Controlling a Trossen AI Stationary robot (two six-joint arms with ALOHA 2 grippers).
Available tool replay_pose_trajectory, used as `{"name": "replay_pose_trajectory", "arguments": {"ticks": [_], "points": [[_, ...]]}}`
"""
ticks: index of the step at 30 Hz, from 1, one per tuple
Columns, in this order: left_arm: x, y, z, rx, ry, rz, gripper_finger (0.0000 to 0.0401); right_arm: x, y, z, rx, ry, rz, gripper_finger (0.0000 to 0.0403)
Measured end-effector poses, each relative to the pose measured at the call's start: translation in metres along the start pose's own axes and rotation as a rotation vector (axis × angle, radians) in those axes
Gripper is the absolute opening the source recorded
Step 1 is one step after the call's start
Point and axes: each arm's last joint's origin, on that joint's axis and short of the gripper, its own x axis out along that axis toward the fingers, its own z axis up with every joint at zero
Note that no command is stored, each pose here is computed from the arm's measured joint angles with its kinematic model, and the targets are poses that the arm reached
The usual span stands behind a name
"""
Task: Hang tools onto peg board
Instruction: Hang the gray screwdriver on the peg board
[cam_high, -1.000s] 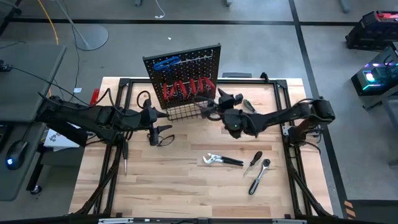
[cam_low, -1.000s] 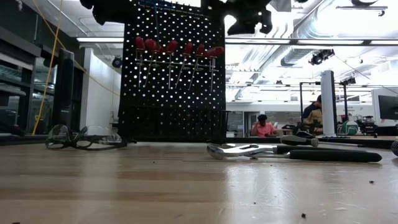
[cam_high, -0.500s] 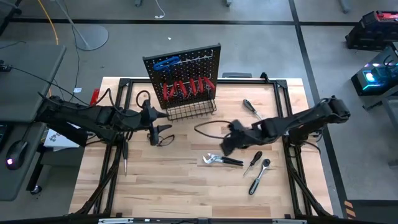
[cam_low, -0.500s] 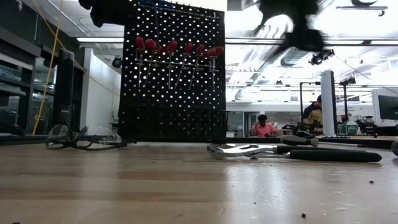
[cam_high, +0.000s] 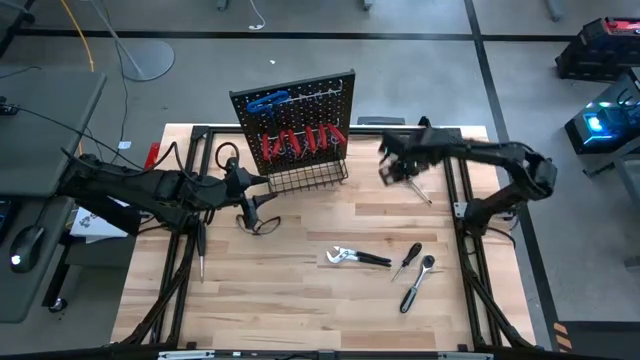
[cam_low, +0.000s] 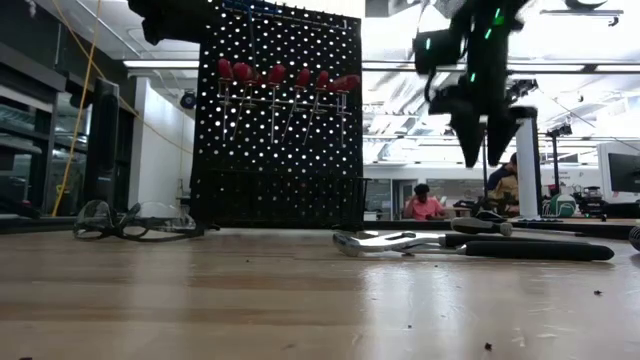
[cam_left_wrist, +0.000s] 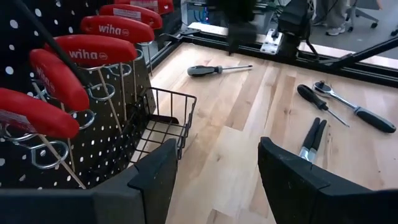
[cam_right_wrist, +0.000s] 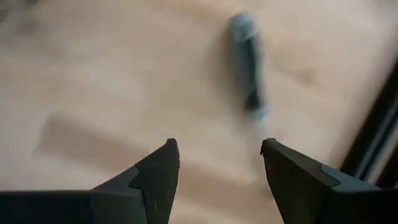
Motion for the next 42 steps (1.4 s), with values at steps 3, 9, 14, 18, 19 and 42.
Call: {"name": "replay_pose_trajectory", "arguments": {"ticks": [3, 9, 14, 18, 19, 42], "points": [[0.000, 0.000, 0.000, 0.000, 0.002, -0.001, 0.0204, 0.021, -0.025, 0.030, 0.008, 0.039, -0.019, 0.0220], [0.000, 0.000, 0.000, 0.001, -0.003, 0.017, 0.0204, 0.063, -0.050, 0.064, -0.070, 0.108, 0.009, 0.0220], [0.000, 0.000, 0.000, 0.001, -0.004, 0.019, 0.0204, 0.094, -0.047, 0.075, -0.164, 0.162, 0.079, 0.0220], [0.000, 0.001, 0.000, -0.005, 0.000, 0.020, 0.0204, 0.117, -0.039, 0.077, -0.224, 0.194, 0.078, 0.0220], [0.000, 0.001, -0.001, -0.012, 0.001, 0.021, 0.0204, 0.123, -0.039, 0.078, -0.229, 0.201, 0.061, 0.0220], [-0.007, -0.012, -0.005, -0.062, 0.031, -0.093, 0.0204, 0.055, -0.015, 0.032, -0.381, 0.230, 0.020, 0.0102]]}}
